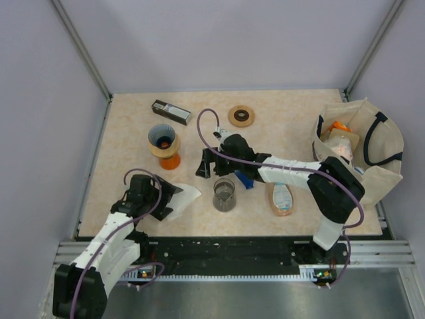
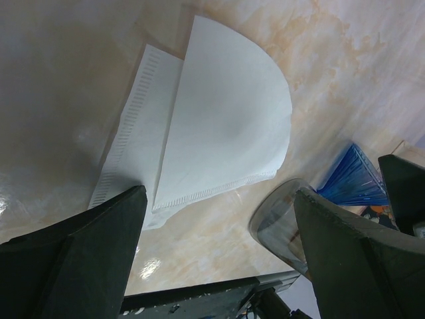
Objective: Place the coffee filter in the dripper
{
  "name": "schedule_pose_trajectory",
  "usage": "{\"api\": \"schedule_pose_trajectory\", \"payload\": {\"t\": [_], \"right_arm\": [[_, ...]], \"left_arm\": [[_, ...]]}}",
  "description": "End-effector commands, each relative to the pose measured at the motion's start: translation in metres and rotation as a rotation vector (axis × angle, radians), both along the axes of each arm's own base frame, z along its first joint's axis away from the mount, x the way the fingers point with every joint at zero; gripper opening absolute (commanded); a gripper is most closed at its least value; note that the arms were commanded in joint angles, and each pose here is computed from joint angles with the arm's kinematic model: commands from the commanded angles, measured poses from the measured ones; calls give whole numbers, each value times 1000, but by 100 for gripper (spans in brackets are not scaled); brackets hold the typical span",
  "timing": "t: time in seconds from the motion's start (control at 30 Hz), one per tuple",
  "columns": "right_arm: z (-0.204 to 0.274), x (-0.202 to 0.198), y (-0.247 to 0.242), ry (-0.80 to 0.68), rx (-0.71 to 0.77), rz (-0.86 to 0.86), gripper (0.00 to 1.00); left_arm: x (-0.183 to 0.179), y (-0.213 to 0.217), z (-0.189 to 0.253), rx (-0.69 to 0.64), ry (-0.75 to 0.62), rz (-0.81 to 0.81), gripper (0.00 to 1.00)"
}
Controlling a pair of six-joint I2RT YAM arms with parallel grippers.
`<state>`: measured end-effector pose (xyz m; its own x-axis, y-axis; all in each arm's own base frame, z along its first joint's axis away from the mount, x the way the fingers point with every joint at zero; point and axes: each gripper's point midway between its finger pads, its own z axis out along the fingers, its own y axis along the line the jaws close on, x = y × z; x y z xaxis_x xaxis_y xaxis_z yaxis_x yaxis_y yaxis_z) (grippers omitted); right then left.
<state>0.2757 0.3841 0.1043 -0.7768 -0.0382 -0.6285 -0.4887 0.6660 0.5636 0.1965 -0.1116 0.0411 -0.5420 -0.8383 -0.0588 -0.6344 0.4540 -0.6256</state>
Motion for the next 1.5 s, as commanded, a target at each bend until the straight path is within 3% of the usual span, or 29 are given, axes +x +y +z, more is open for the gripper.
{"api": "schedule_pose_trajectory", "payload": {"t": [0.0, 0.3, 0.8, 1.17, 1.47], "right_arm": [[17, 7, 26, -31, 44, 23, 93], [0, 11, 45, 17, 38, 35, 91], [-57, -28, 51, 243, -117, 193, 80], [-64, -55, 60, 349, -105, 321, 67], [-44, -57, 74, 326, -47, 338, 57]], "left_arm": [[-26, 7, -29, 48, 123, -1, 99], [-25, 7, -28, 45, 123, -1, 99], [-15, 5, -24, 42, 105, 8, 99], [-13, 5, -24, 49, 112, 14, 99], [-12, 6, -26, 55, 119, 17, 99]]}}
